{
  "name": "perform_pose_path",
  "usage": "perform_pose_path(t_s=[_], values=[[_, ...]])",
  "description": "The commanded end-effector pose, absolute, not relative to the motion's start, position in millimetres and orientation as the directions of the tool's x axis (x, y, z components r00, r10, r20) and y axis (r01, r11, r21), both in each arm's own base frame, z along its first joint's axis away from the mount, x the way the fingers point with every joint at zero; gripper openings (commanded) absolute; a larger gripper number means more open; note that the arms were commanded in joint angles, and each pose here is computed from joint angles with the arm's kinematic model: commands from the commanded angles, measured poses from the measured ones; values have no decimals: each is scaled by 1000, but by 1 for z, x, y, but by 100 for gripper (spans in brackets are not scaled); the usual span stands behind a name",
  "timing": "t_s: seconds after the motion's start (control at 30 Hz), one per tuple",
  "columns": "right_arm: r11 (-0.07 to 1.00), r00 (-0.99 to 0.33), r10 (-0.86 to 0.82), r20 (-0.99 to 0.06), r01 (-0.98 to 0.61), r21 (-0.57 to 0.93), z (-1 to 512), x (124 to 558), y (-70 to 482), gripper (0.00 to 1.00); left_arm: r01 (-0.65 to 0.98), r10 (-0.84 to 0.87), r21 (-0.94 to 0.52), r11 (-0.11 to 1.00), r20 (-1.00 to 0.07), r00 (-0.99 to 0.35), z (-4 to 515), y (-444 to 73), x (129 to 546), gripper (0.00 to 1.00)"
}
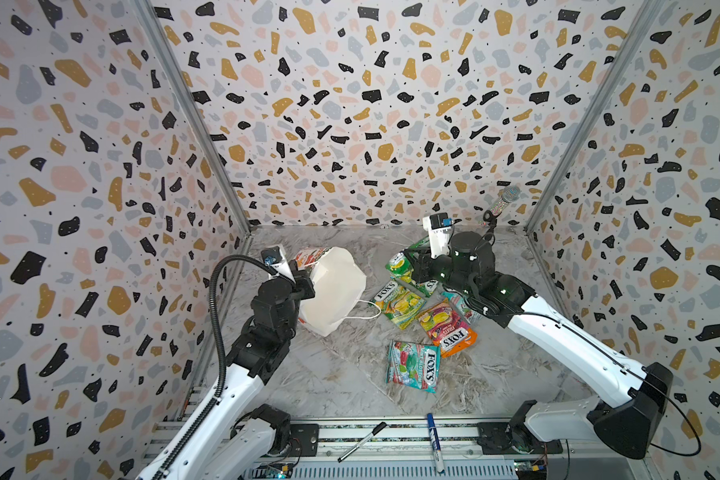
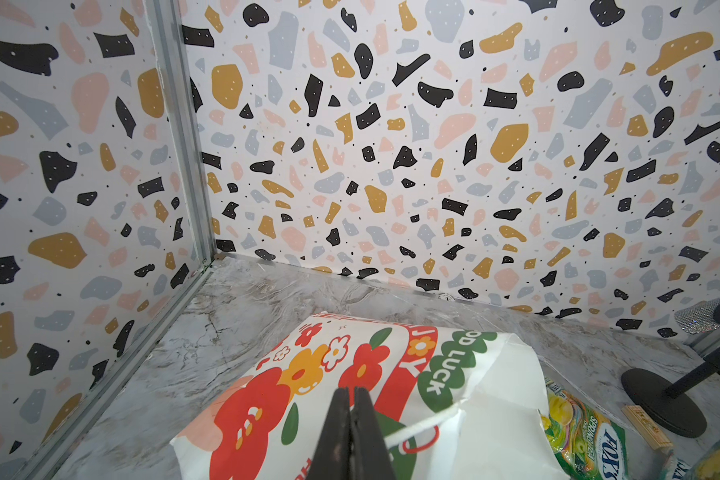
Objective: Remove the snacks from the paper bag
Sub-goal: 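Pull the green Spring Tea packet up out of the bag with the right gripper, then lower the Spring Tea packet onto the table nearer the robot and release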
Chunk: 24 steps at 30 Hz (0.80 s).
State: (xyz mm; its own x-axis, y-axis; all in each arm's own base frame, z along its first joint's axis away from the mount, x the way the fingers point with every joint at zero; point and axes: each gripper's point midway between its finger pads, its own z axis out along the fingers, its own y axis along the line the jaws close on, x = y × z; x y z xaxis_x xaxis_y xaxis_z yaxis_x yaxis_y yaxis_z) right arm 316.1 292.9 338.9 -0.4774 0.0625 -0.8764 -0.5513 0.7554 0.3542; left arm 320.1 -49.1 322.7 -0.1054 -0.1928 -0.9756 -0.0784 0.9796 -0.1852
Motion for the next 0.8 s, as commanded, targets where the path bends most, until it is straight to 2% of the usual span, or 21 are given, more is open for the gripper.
perform_pose_path(t_s=[0.0,0.3,0.43,0.77], values=[[739,-460,45,-887,-582,339,345,302,280,0,-98,-201,-196,976,-978,-54,335,-42,317,0],[617,-551,-48,-833,-672,408,297,266,292,0,-115,-209,-204,972,-977,-37,338,-37,314,0],[506,-602,-70,-795,-708,492,280,250,313,0,-124,-212,-207,970,-977,-30,339,-35,312,0],[345,-666,-162,-728,-729,591,243,218,370,0,-147,-215,-210,967,-977,-17,340,-29,310,0]])
